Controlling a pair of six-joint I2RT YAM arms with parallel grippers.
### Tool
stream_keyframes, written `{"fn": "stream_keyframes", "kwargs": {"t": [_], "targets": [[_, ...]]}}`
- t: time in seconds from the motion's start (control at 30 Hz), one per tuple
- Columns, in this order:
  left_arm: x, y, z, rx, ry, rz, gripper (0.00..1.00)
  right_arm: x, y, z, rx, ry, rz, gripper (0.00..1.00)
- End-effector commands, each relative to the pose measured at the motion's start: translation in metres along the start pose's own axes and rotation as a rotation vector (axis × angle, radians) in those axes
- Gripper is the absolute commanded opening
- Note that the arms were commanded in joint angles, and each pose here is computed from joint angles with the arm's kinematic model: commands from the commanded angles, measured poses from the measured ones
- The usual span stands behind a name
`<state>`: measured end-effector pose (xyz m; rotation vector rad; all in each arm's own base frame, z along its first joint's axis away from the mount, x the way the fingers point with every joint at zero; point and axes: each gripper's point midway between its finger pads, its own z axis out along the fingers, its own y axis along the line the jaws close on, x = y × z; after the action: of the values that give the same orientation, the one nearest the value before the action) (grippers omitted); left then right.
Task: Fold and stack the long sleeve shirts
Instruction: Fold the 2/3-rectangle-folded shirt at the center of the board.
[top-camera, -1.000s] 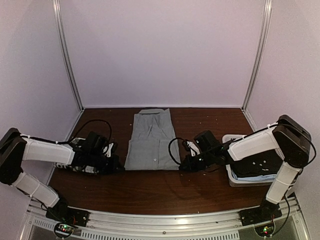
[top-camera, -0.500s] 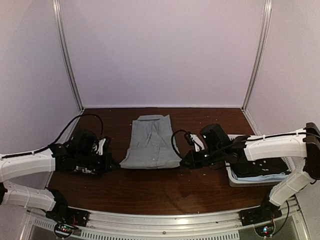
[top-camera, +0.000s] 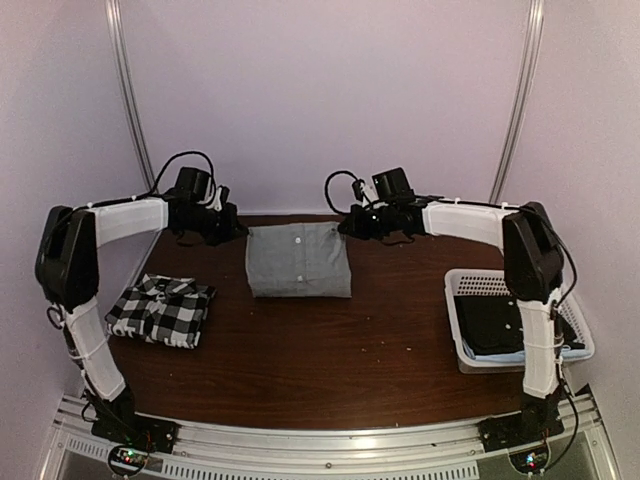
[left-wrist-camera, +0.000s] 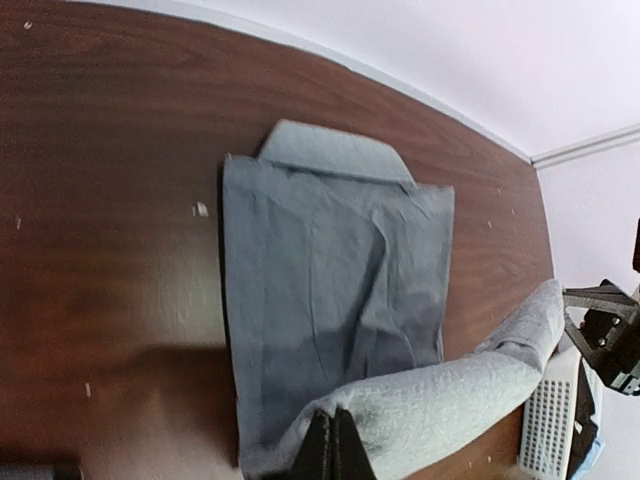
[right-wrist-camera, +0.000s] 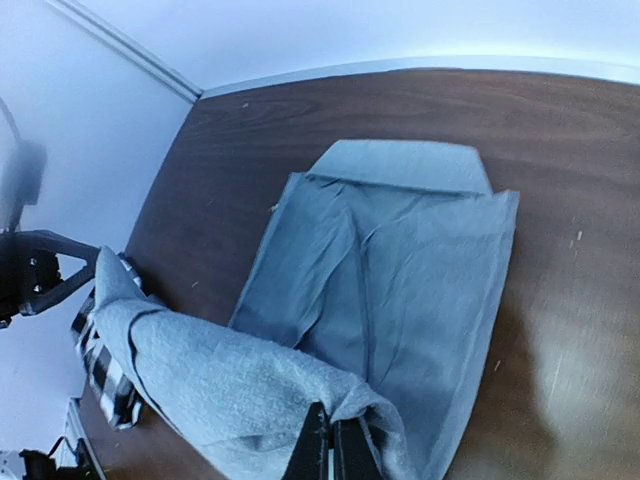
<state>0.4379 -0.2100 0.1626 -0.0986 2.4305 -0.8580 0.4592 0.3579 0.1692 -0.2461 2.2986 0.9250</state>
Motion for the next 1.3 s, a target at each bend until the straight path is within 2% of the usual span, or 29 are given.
{"fn": "stream_keyframes", "kwargs": {"t": [0.0, 0.17, 0.3, 0.37, 0.53, 0.73, 0.87, 1.03, 1.27], "targets": [[-0.048, 0.028, 0.080, 0.084, 0.013, 0.026, 0.00, -0.011, -0.073, 0.077, 0.004, 0.047, 0.084, 0.00], [-0.052, 0.048, 0.157, 0.133, 0.074, -0.020, 0.00, -0.005, -0.126, 0.130, 0.003, 0.063, 0.208, 0.00], [-0.037, 0.052, 0.173, 0.135, 0.108, -0.033, 0.00, 0.009, -0.135, 0.136, 0.009, 0.089, 0.236, 0.00], [-0.017, 0.054, 0.172, 0.127, 0.139, -0.044, 0.00, 0.020, -0.134, 0.132, 0.032, 0.107, 0.220, 0.00], [0.035, 0.051, 0.141, 0.126, 0.163, -0.094, 0.00, 0.070, -0.128, 0.102, 0.084, 0.169, 0.208, 0.00], [0.094, 0.026, 0.082, 0.133, 0.161, -0.074, 0.00, 0.126, -0.087, 0.038, 0.084, 0.200, 0.172, 0.00], [0.116, 0.018, 0.048, 0.117, 0.141, -0.062, 0.00, 0.129, -0.059, -0.001, 0.066, 0.139, 0.127, 0.00], [0.113, 0.010, 0.020, 0.120, 0.096, -0.043, 0.00, 0.120, -0.056, -0.023, 0.096, 0.087, 0.099, 0.00], [0.084, 0.014, 0.032, 0.132, 0.081, -0.021, 0.00, 0.092, -0.064, -0.014, 0.115, 0.044, 0.068, 0.00]]}}
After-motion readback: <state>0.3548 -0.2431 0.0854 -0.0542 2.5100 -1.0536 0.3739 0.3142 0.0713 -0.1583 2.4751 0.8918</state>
